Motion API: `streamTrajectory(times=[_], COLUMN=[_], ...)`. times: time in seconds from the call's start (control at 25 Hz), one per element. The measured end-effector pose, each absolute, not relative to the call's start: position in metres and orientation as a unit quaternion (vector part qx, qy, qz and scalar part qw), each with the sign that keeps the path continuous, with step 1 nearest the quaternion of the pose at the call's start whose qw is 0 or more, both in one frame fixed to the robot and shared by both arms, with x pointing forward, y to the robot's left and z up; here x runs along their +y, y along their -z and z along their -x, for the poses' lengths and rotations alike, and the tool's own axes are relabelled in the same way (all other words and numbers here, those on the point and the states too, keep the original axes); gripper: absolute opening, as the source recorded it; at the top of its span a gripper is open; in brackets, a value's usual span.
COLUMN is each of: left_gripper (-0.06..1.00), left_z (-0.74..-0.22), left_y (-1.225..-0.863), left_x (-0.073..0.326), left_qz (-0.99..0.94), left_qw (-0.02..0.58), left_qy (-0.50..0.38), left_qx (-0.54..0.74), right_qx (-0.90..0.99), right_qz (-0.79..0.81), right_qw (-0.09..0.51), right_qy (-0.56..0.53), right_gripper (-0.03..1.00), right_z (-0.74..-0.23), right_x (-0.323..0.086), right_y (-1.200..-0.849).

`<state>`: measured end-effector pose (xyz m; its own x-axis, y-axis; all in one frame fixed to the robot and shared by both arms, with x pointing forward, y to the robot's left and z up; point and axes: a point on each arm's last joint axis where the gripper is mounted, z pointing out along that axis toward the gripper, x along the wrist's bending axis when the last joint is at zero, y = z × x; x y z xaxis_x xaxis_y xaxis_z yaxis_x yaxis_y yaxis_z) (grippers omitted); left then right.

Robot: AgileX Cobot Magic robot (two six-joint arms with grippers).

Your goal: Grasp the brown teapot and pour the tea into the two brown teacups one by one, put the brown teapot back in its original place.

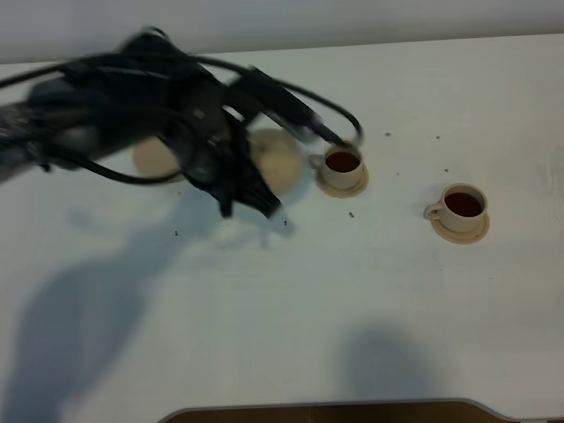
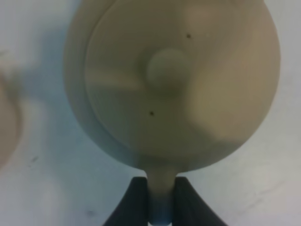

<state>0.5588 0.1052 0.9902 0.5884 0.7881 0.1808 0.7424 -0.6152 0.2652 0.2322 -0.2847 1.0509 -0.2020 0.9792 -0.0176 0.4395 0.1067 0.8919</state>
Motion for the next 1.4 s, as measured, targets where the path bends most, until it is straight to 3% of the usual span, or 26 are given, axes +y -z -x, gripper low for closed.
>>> streamTrajectory(times=[0.2, 0.44, 0.72, 1.16, 1.4], left_gripper=[0.11, 0.11, 0.11, 0.11, 0.11], left_z=[-0.578, -0.596, -0.615, -0.628, -0.629], left_y=[-0.991, -0.99, -0.964, -0.929, -0.928], left_x=[0.145, 0.172, 0.198, 0.204, 0.204], left_qz=[-0.836, -0.792, -0.757, -0.747, -0.747], left_qw=[0.069, 0.097, 0.096, 0.099, 0.098], left_qy=[-0.141, -0.155, -0.136, -0.126, -0.124], left_qx=[0.526, 0.582, 0.632, 0.645, 0.646], right_qx=[0.663, 0.663, 0.663, 0.663, 0.663], right_qz=[-0.535, -0.535, -0.535, -0.535, -0.535], right_qw=[0.336, 0.336, 0.336, 0.336, 0.336], right_qy=[-0.401, -0.401, -0.401, -0.401, -0.401], right_gripper=[0.22, 0.22, 0.22, 0.22, 0.22], right_z=[-0.232, -0.232, -0.232, -0.232, -0.232], right_x=[-0.285, -0.285, -0.285, -0.285, -0.285], right_y=[-1.051, -1.051, -1.051, -1.051, -1.051])
